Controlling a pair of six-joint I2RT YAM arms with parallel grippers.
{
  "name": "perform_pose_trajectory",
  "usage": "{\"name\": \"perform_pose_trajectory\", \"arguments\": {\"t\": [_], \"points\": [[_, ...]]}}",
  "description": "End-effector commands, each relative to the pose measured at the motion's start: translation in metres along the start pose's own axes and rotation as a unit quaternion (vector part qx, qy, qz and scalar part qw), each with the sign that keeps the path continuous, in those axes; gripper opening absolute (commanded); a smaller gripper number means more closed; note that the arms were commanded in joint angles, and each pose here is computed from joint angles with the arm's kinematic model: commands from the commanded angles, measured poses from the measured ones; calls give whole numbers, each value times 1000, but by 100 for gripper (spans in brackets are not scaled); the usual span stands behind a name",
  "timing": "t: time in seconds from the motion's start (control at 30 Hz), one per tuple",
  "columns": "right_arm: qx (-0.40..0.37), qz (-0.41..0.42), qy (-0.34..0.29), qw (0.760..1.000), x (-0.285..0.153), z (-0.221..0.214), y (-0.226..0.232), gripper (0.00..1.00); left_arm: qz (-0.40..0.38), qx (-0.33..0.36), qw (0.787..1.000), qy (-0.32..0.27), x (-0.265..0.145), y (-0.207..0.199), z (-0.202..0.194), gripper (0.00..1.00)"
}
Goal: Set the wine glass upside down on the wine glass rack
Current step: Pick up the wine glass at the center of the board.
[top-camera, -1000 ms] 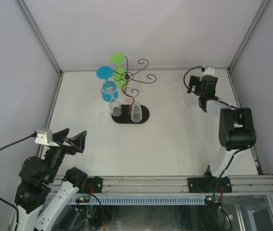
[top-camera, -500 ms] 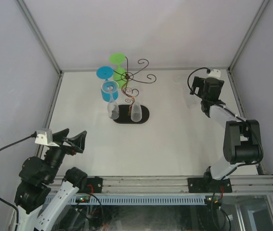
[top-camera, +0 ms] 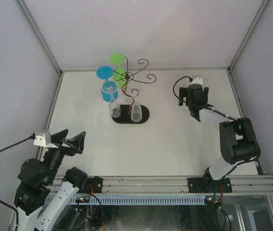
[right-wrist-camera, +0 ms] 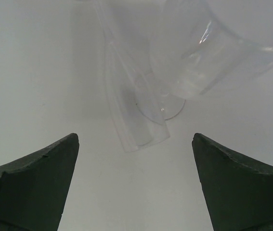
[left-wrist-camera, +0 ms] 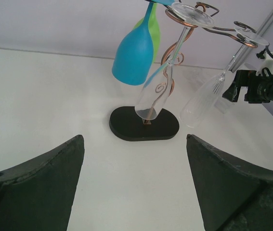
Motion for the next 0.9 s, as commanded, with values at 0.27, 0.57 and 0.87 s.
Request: {"name": "perform_pose_trajectory", "arguments": {"t": [0.27, 0.57, 0.87], "points": [[-90, -47, 18, 995, 24, -4, 8, 100, 11, 4, 1000, -2, 3, 2, -5, 90], [-169, -77, 30, 982, 42, -3, 20, 98, 12, 5, 1000, -3, 3, 2, -5, 90], [-208, -98, 40, 972, 54, -3, 23, 94, 13, 4, 1000, -3, 2, 3, -5, 90]]}}
Point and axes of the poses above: each gripper's point midway between its finger pads, its own x axis out along the fingers, its own y axis along the line the jaws close on, z = x × y, the point moved 7 cm from there along -x, back along the fingers, and after that the axes turned 13 degrees about x, right-handed, at the moved point
